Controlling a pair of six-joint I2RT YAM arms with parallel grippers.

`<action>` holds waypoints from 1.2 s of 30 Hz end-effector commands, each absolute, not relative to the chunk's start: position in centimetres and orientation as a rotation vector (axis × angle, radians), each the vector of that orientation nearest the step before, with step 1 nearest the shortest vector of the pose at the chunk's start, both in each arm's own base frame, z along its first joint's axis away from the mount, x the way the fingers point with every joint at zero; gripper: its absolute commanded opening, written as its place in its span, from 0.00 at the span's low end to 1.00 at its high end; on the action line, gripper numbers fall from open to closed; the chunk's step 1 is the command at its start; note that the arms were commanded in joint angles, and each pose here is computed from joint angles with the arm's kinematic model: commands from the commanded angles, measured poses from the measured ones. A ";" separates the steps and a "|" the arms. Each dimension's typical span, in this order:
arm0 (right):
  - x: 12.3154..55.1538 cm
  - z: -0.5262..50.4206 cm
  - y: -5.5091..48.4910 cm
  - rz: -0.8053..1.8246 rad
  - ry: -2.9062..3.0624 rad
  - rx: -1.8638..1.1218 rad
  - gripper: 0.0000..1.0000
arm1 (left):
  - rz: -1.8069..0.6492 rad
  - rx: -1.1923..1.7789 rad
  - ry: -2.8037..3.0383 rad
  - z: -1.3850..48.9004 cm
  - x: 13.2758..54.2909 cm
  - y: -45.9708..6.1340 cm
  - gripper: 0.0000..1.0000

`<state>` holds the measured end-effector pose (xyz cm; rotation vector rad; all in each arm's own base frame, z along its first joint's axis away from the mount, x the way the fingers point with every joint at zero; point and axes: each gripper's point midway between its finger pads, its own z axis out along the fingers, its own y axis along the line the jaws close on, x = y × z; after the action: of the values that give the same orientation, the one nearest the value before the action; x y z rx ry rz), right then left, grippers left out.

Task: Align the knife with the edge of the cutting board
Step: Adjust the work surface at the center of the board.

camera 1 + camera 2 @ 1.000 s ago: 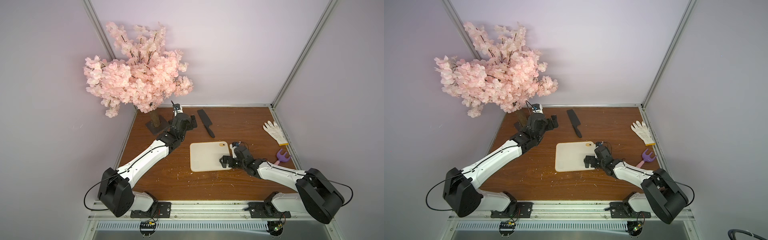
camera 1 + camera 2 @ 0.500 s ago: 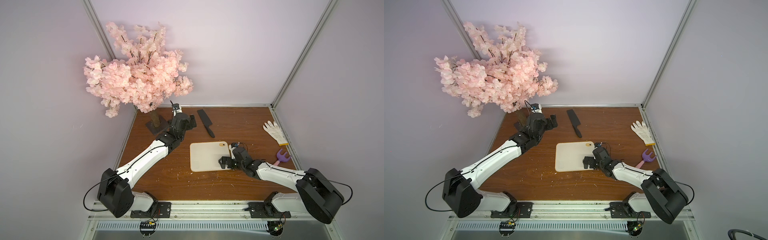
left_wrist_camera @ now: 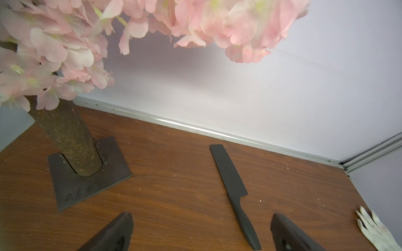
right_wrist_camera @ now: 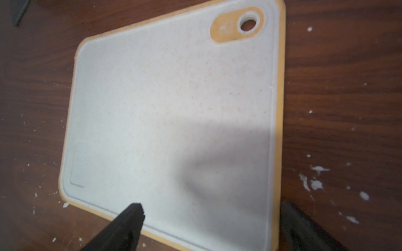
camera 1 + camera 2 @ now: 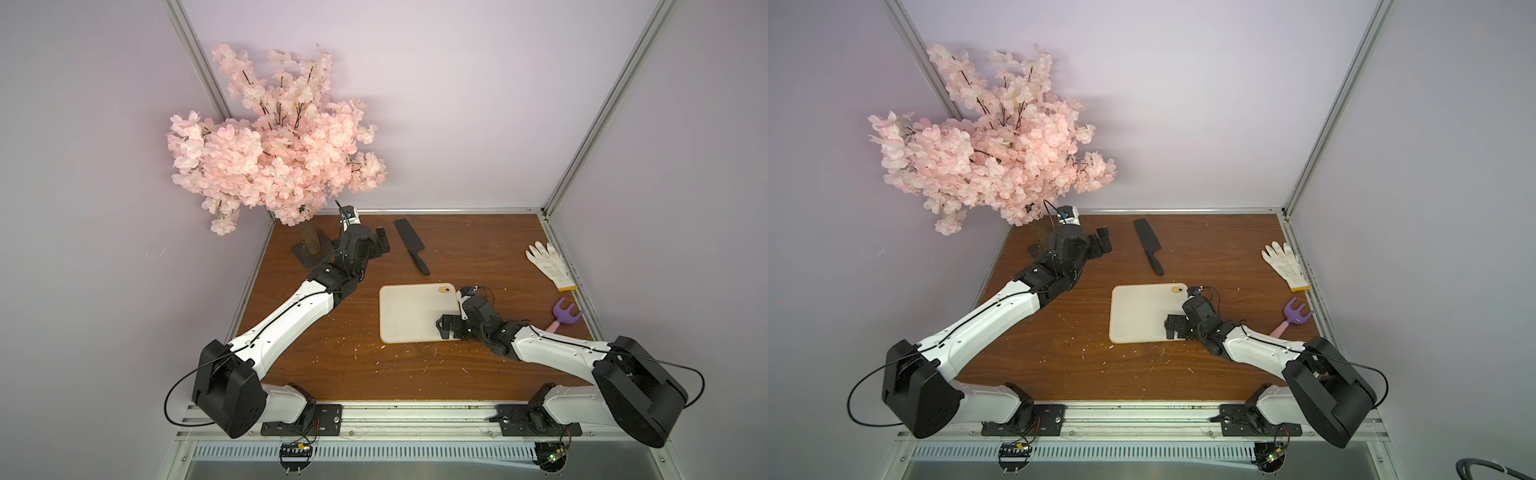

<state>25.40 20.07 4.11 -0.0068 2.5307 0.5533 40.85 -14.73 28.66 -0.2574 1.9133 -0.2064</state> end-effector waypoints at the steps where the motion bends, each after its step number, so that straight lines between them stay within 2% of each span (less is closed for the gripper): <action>1: 24.3 3.5 19.8 0.537 2.581 0.014 0.99 | -0.236 -0.291 1.881 30.3 40.9 -14.0 1.00; 14: 23.9 3.9 20.1 0.547 2.574 0.011 0.99 | -0.244 -0.296 1.885 30.2 40.8 -14.0 1.00; 18: 24.7 5.6 19.8 0.496 2.546 -0.008 1.00 | -0.250 -0.298 1.882 30.3 40.7 -14.0 1.00; 25: 30.0 13.1 22.2 0.413 2.336 -0.195 1.00 | -0.267 -0.304 1.879 30.4 40.6 -14.1 1.00; 30: 34.2 14.8 25.2 0.342 2.212 -0.361 1.00 | -0.269 -0.306 1.884 30.2 40.7 -14.1 1.00; 36: 39.6 14.2 28.7 0.276 2.127 -0.484 0.99 | -0.291 -0.307 1.894 29.9 40.7 -14.4 1.00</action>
<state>36.69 27.39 12.57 -0.4061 2.2423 0.3274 40.68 -14.73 29.20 -0.2876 1.9050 -0.2640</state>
